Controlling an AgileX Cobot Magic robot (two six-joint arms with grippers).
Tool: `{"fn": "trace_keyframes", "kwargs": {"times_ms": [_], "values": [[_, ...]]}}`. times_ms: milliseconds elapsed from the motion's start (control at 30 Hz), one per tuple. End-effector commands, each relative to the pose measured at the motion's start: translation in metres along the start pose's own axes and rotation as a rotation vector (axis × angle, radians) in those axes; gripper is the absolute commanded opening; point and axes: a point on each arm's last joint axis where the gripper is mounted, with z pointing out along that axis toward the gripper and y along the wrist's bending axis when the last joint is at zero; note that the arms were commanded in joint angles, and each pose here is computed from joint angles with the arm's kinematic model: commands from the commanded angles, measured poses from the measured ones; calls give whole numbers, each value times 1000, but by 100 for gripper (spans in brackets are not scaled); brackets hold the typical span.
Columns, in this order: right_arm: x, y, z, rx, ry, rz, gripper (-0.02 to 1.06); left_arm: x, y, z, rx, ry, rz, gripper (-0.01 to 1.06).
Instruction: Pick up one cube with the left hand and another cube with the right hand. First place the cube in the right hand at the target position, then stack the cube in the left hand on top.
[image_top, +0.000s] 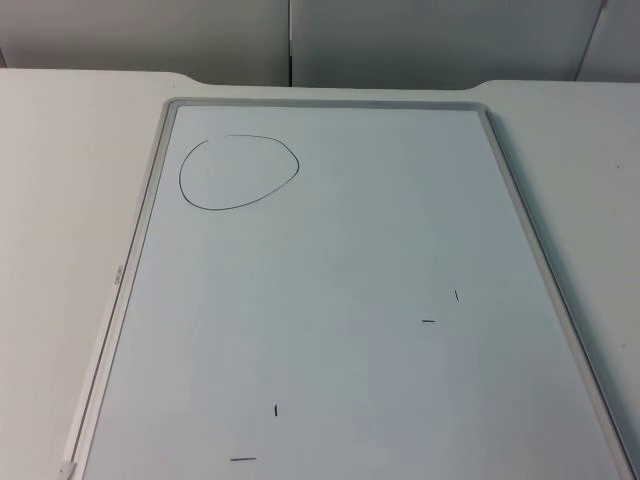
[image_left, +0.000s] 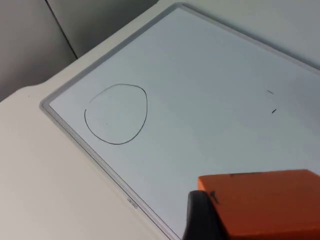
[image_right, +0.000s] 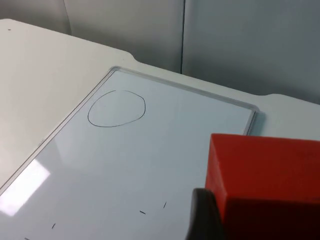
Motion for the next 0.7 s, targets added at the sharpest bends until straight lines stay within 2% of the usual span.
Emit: {"fn": "trace_keyframes", "kwargs": {"times_ms": [0, 233, 367, 567, 667], "values": [[-5, 3, 13, -14, 9, -2, 0, 2, -2, 2, 13, -28, -32, 17], [-14, 10, 59, -30, 97, -9, 0, -1, -2, 2, 11, -65, -53, 17], [-23, 23, 124, -98, 141, -20, 0, -2, -2, 2, 11, -67, -55, 17], [-31, 30, 176, -110, 237, -27, 0, -2, -3, 2, 15, -67, -60, 17], [-44, 36, 213, -131, 273, -55, 0, -2, -3, 2, 25, -68, -72, 17]]}}
